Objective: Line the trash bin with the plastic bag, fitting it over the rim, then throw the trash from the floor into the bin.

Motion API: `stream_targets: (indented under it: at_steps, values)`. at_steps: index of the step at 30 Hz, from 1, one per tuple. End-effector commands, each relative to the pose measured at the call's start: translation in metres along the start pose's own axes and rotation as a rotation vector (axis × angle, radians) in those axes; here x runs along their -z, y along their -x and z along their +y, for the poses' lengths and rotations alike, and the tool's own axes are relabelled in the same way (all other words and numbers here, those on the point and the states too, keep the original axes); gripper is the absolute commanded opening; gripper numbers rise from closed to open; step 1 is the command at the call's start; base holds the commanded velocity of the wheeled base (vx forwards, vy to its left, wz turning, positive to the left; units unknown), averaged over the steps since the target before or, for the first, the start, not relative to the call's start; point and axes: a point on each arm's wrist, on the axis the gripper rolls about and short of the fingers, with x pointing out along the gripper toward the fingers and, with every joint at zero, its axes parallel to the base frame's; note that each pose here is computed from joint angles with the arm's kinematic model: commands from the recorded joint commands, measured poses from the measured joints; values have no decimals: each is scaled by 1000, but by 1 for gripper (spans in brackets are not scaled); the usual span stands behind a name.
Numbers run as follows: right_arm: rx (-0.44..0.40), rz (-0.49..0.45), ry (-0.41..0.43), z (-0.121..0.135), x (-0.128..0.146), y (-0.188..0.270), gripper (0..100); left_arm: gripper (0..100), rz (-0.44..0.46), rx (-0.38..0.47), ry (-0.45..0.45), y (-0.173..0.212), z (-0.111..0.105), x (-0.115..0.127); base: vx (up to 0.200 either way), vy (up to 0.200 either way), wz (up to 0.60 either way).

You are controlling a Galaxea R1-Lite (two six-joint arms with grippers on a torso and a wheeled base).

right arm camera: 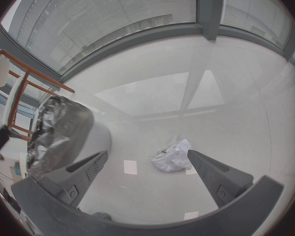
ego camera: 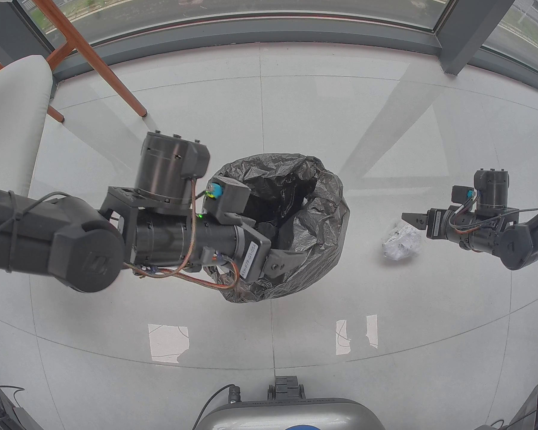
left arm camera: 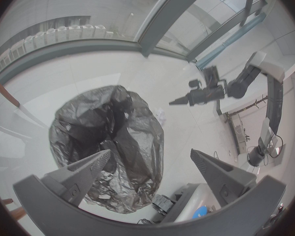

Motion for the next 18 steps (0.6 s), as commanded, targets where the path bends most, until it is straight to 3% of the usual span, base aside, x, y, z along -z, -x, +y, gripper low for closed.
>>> stream_targets:
  at_steps: [1, 6, 18]
  values:
    - [62, 80, -13, -38, 45, -48, 100, 100, -104, -63, 1, 24, 9, -17, 0, 0, 0]
    - [63, 75, -2, -46, 56, -72, 100, 100, -148, -127, 11, 44, 20, -25, 0, 0, 0]
    - [95, 1, -5, -75, 45, -117, 100, 100, -193, -207, 31, 67, 41, -30, 0, 0, 0]
